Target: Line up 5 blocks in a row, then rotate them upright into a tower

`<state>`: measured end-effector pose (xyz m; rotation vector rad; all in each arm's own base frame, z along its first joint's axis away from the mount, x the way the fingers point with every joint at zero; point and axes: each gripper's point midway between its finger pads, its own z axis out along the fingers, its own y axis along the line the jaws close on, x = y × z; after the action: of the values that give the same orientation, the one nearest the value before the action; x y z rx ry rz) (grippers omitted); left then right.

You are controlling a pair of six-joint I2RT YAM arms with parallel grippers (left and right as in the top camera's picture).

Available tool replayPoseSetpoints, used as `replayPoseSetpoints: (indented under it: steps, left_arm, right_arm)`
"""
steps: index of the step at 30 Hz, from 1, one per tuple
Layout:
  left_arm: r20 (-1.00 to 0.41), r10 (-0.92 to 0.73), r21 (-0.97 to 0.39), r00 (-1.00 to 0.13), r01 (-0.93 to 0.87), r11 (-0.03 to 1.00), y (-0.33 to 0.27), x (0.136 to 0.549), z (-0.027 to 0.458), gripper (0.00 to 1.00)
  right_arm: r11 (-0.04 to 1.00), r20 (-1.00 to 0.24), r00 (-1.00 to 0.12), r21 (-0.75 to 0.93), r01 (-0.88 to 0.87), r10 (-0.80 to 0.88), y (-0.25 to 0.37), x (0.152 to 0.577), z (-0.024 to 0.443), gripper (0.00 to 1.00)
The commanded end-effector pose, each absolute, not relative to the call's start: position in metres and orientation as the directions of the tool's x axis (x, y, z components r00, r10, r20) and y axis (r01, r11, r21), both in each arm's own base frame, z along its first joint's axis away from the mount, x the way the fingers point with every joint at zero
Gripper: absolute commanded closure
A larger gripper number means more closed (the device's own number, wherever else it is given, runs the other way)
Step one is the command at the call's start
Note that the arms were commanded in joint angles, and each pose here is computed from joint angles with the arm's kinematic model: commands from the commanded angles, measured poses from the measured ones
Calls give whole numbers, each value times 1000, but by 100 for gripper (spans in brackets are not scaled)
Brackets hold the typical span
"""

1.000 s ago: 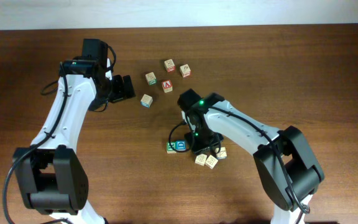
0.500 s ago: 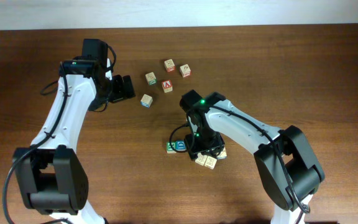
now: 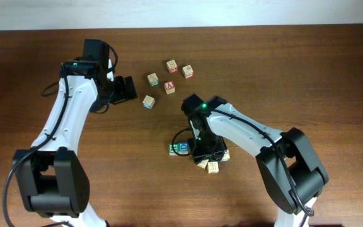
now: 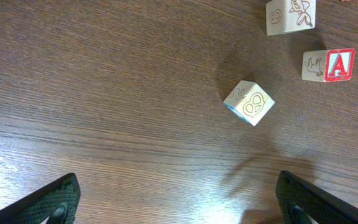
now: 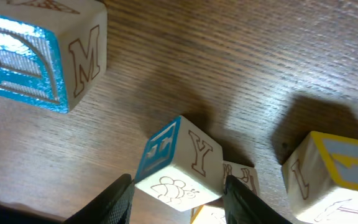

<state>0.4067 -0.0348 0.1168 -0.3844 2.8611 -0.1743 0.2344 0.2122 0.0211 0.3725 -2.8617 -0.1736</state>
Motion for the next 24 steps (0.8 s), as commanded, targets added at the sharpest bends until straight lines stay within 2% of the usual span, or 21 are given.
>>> replayPoseSetpoints:
  steps: [1,12,16,24]
  left_arm:
    - [-244,-258,-143,-935,-229,963,-34,410,120,1]
    - [-244,-259,-143,-935,-230,963,-34,411,120,1]
    - [-244,-259,-143,-934,-230,963,-34,411,120,1]
    - [-244,-259,-143,-935,-230,963,-34,411,120,1]
  right_arm:
    - [961,216,-938,110,-252,-271,207,237,17,56]
    - [873,178,-856,158,-462,-485,208,238,15,57]
    - [851,162,-836,120,-511,-525,202,243,14,57]
    - [763,65,-762,123,-635,-644,212,261,11,57]
